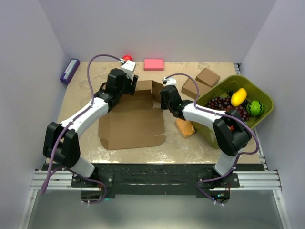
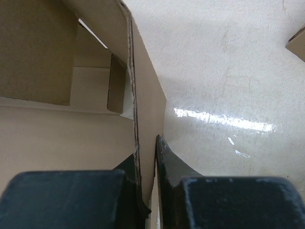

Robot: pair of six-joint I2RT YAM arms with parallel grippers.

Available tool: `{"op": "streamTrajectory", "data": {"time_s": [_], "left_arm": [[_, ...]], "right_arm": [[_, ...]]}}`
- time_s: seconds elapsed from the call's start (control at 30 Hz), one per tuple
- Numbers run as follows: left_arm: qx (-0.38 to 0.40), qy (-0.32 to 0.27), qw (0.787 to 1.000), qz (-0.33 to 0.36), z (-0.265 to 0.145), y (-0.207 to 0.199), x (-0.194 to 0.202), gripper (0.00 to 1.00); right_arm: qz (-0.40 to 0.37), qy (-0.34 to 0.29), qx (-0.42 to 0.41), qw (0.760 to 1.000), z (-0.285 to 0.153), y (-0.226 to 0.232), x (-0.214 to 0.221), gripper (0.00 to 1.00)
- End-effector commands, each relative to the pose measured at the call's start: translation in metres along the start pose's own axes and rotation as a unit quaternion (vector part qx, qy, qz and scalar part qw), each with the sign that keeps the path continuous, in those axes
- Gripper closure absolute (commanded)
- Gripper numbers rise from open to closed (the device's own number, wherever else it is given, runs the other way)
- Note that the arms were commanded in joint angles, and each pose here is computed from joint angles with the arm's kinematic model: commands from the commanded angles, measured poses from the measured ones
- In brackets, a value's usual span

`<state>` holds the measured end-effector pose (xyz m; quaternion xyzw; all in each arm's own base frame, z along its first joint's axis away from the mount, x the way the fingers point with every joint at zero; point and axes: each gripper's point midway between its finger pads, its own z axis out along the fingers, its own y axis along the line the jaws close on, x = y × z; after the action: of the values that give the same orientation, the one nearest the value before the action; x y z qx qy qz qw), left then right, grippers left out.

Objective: Fold the paper box

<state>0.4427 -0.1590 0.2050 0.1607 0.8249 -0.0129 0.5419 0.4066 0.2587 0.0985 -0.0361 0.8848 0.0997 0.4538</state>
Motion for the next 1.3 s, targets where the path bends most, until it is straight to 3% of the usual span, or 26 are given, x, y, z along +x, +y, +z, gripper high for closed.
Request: {"op": "streamTrajectory", "data": {"time_s": [0.0,0.5,0.83,0.93,1.03,1.07,1.13,1.23,1.27], "left_arm": [[0.014,-0.007,1.0,-0.008,0.004,-0.003,0.002,0.29],[0.08,0.021,0.996,-0.018,0.016,-0.026,0.021,0.35],[0.095,0.012,0.995,-0.038,0.01,-0.031,0.013,0.36],[0.104,-0.025,0.993,-0.039,-0.003,-0.031,-0.01,0.27],[0.131,-0.067,0.988,-0.042,-0.029,-0.037,-0.038,0.25],[0.141,-0.113,0.983,-0.036,-0.048,-0.042,-0.06,0.24],[0.146,-0.148,0.978,-0.003,-0.078,-0.06,-0.072,0.24],[0.148,-0.142,0.979,0.0,-0.105,-0.089,-0.062,0.25],[0.157,-0.13,0.978,-0.033,-0.109,-0.096,-0.053,0.26]], "right_arm": [[0.007,0.003,-0.005,1.0,-0.005,0.002,-0.002,0.89],[0.012,-0.019,-0.05,0.999,-0.027,0.044,-0.029,0.84],[0.001,-0.026,0.008,1.0,-0.03,0.026,-0.037,0.84],[-0.009,-0.029,0.011,0.999,-0.033,0.023,-0.038,0.83],[-0.016,-0.028,0.012,0.999,-0.031,0.021,-0.036,0.83],[-0.02,-0.027,0.011,0.999,-0.03,0.02,-0.034,0.83],[-0.023,-0.03,0.002,0.999,-0.028,0.021,-0.036,0.83],[-0.027,-0.032,-0.006,0.999,-0.025,0.018,-0.04,0.84],[-0.028,-0.033,-0.004,0.999,-0.023,0.013,-0.042,0.84]]}}
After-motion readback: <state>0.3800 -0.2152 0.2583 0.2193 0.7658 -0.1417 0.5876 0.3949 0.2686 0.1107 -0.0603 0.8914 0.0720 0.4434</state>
